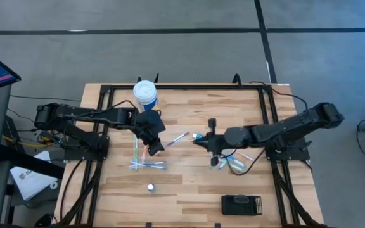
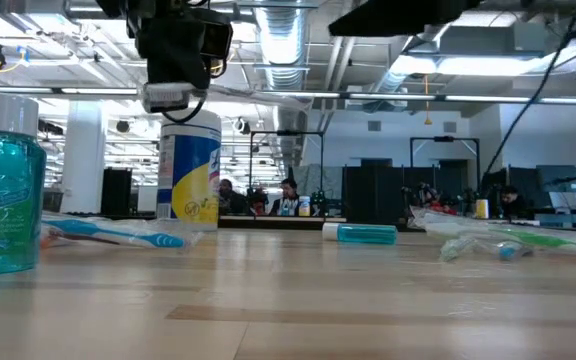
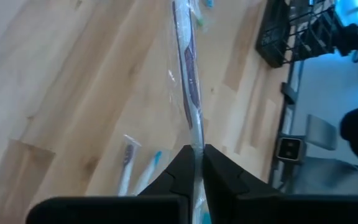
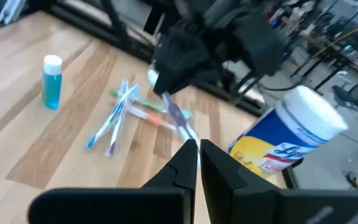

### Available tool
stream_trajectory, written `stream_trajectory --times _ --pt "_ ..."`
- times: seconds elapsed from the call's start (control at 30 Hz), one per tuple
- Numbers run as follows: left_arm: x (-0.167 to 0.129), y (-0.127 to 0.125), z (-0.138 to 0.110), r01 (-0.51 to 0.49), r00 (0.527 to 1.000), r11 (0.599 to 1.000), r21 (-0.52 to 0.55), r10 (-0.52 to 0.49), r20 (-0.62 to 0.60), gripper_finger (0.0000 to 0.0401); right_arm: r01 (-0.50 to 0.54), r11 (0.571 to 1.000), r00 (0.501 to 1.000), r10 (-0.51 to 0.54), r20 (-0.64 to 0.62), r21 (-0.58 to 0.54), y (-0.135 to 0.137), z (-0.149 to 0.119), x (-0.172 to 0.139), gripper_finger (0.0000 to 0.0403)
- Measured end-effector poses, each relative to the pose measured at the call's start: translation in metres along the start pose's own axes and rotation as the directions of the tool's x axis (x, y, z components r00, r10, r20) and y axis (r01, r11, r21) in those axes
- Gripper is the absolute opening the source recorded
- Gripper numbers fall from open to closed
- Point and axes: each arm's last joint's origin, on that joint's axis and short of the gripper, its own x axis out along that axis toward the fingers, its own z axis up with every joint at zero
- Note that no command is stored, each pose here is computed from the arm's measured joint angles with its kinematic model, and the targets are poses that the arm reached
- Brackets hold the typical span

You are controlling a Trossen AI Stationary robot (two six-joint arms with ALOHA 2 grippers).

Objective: Pick & Place toothbrushing station
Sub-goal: Put the top left violet toothbrush into the wire organizer

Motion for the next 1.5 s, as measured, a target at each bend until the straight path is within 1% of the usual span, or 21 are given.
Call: stream_trajectory --times 0.13,0.23,0.33,0.47,0.67,0.8,0.9,1.03,1.17,1.27,1.4,1.5 --pt "0.0 -0.001 0.0 0.012 1.0 1.0 -0.02 -0.012 -0.001 0.0014 -0.013 1.0 0.999 0.012 -0.04 -0.012 0.001 0.009 0.016 0.0012" --pt "0.0 -0.001 0.001 0.023 1.0 1.0 -0.021 -0.023 -0.003 0.0014 -0.004 0.999 0.995 0.001 -0.103 -0.033 0.004 0.012 0.028 0.0017" --pt "0.0 -0.002 0.001 0.033 0.999 0.999 -0.019 -0.034 -0.001 0.0014 0.007 0.997 0.984 -0.021 -0.178 -0.081 0.008 0.014 0.037 0.0032" --pt "0.0 -0.002 0.001 0.05 0.999 0.998 -0.025 -0.05 -0.01 0.0014 -0.002 0.989 0.971 -0.033 -0.235 -0.148 0.016 0.02 0.051 0.006" --pt "0.0 -0.002 0.001 0.053 0.999 0.998 -0.032 -0.054 -0.009 0.0014 -0.028 0.972 0.971 -0.029 -0.239 -0.233 0.03 0.04 0.066 0.0093" --pt "0.0 -0.003 0.001 0.055 0.998 0.998 -0.033 -0.055 -0.008 0.0014 -0.037 0.953 0.961 -0.049 -0.273 -0.302 0.039 0.048 0.073 0.0108" --pt "0.0 -0.003 0.001 0.057 0.998 0.998 -0.034 -0.057 -0.009 0.0014 -0.022 0.939 0.954 -0.083 -0.288 -0.343 0.044 0.052 0.08 0.0116" --pt "0.0 -0.003 0.001 0.058 0.998 0.998 -0.037 -0.059 -0.01 0.0014 -0.028 0.915 0.947 -0.104 -0.303 -0.402 0.049 0.053 0.09 0.0126" --pt "0.0 -0.003 0.001 0.071 0.997 0.997 -0.037 -0.072 -0.018 0.0014 -0.031 0.899 0.937 -0.126 -0.327 -0.436 0.053 0.052 0.098 0.0134" --pt "0.0 -0.003 0.001 0.072 0.997 0.997 -0.037 -0.073 -0.019 0.0014 -0.036 0.898 0.934 -0.126 -0.335 -0.439 0.054 0.052 0.102 0.014" --pt "0.0 -0.003 0.001 0.073 0.997 0.997 -0.037 -0.073 -0.018 0.0015 -0.036 0.888 0.938 -0.129 -0.323 -0.459 0.053 0.054 0.102 0.0144" --pt "0.0 -0.003 0.001 0.073 0.997 0.997 -0.036 -0.074 -0.017 0.0014 -0.025 0.89 0.942 -0.132 -0.31 -0.456 0.052 0.056 0.103 0.0142"
